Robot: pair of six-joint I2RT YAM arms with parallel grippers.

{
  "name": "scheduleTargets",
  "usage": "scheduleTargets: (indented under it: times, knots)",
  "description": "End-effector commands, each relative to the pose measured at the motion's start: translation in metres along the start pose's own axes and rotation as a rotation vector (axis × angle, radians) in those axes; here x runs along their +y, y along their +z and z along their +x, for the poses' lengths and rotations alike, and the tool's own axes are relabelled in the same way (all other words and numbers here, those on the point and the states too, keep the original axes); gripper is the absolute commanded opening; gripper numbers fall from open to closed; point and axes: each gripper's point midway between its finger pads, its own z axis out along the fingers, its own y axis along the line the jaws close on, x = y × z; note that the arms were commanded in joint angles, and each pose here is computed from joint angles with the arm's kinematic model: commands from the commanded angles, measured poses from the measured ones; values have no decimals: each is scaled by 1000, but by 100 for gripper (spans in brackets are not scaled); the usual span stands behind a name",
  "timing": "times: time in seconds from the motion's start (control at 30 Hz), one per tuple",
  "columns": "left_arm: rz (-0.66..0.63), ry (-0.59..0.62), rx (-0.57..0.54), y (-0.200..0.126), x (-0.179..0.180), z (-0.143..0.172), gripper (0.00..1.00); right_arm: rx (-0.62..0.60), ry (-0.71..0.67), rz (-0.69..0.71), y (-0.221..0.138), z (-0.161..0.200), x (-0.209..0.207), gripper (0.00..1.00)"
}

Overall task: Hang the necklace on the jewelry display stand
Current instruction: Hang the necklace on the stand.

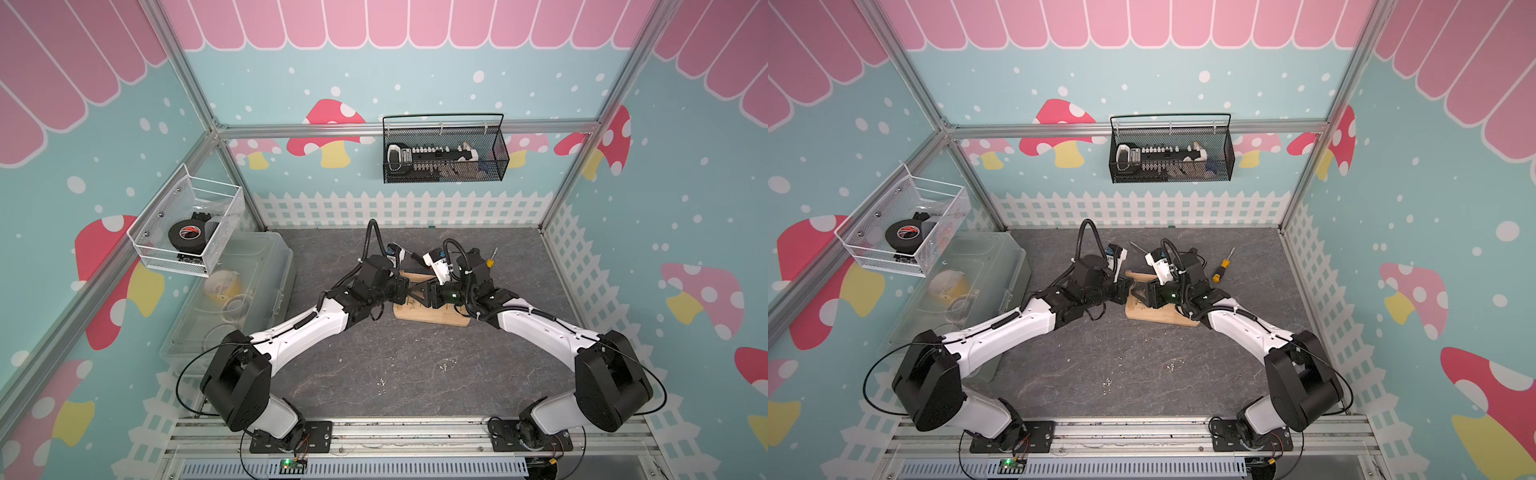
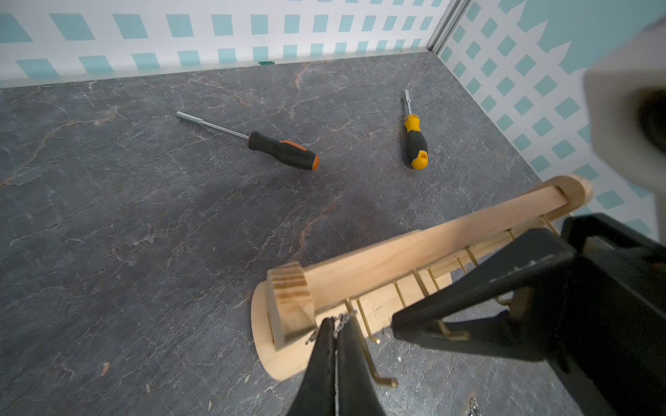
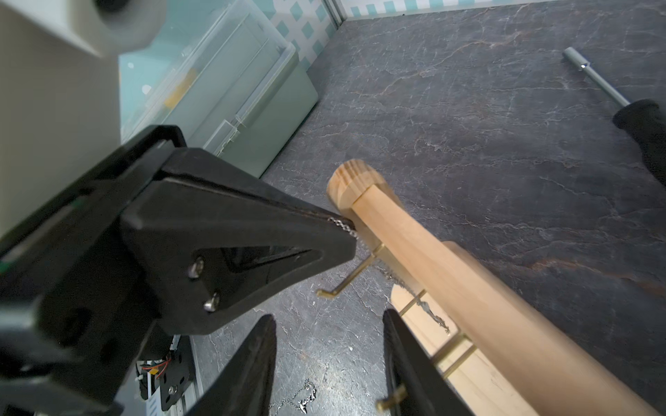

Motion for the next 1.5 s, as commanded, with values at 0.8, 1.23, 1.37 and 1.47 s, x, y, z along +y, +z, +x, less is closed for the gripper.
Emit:
scheduleTargets:
  times: [0.8,1.23,1.37,1.47]
  knots:
    - [8,-6,-11,-6,0,-2,0,167,-71,-87,-8,9,25,59]
    - [8,-6,-15,-8,0,-4,0,97,-98,-52,-12,-13,23,63]
    - [7,-4,-15,-8,0,-4,0,80,-95,-72,-15,-20,28,64]
    - [8,-4,-16,-8,-1,-5,0,100,-83,-105,-15,-14,32,64]
